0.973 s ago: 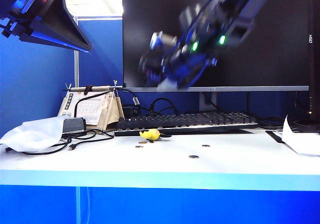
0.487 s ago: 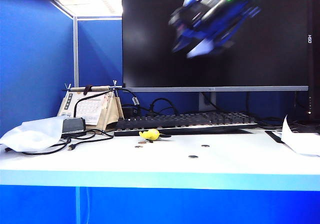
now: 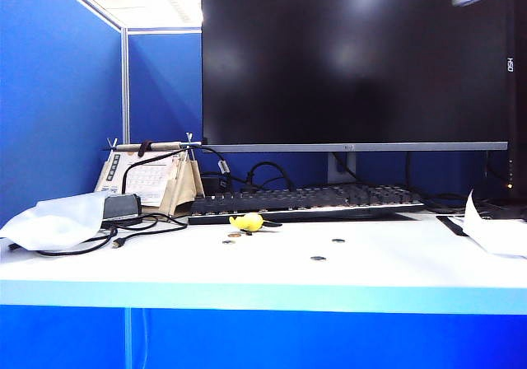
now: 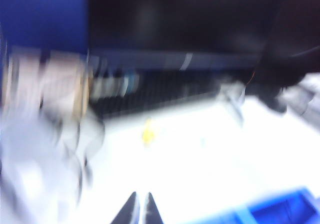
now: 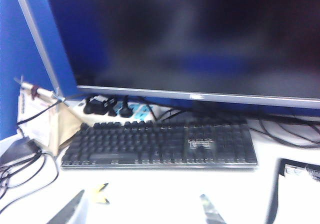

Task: Pick up the doll and place it on the similarly colored coin.

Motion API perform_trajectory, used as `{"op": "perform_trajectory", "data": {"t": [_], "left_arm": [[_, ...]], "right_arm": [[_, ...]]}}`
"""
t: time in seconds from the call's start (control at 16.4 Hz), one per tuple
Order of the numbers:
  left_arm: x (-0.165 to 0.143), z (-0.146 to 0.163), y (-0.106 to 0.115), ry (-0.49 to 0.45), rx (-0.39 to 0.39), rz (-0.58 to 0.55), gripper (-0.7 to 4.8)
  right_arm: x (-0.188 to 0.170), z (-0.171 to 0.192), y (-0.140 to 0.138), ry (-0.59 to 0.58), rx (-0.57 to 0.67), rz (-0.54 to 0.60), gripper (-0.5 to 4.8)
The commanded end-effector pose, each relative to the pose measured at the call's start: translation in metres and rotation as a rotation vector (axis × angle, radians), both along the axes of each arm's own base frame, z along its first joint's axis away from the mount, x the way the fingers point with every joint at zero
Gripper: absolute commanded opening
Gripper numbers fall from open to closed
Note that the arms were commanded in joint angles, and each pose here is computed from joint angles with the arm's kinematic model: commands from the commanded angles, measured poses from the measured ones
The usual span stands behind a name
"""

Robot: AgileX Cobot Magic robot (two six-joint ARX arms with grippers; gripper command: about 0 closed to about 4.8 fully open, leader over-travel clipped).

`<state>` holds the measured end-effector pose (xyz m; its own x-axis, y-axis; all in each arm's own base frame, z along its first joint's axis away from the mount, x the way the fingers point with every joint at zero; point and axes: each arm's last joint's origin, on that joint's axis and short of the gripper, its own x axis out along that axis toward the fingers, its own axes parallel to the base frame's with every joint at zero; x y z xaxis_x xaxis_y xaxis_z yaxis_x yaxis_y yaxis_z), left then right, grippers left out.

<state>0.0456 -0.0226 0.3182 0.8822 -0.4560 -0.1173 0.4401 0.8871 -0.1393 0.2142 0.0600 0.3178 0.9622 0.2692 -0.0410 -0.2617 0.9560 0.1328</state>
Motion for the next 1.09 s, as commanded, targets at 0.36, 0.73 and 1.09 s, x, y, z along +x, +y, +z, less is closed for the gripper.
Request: {"op": "perform_trajectory", "data": {"t": [0.36,0.73,1.09], "left_arm": [[0.022,-0.081,-0.007,0.236,-0.264,0.173,0.26],[0.038,-0.162,-0.010,0.380,-0.100,0.335,0.26],[0.039,-0.174,-0.009,0.404,-0.101,0.388,0.26]], "right_arm": [[-0.142,-0.087,-0.044,-0.104,0.121,-0.162,2.70],[-0.134,-0.117,-0.043,0.092,0.096,-0.194,2.70],[-0.127,-0.159,-0.041,0.249,0.125,-0.213,2.70]]}}
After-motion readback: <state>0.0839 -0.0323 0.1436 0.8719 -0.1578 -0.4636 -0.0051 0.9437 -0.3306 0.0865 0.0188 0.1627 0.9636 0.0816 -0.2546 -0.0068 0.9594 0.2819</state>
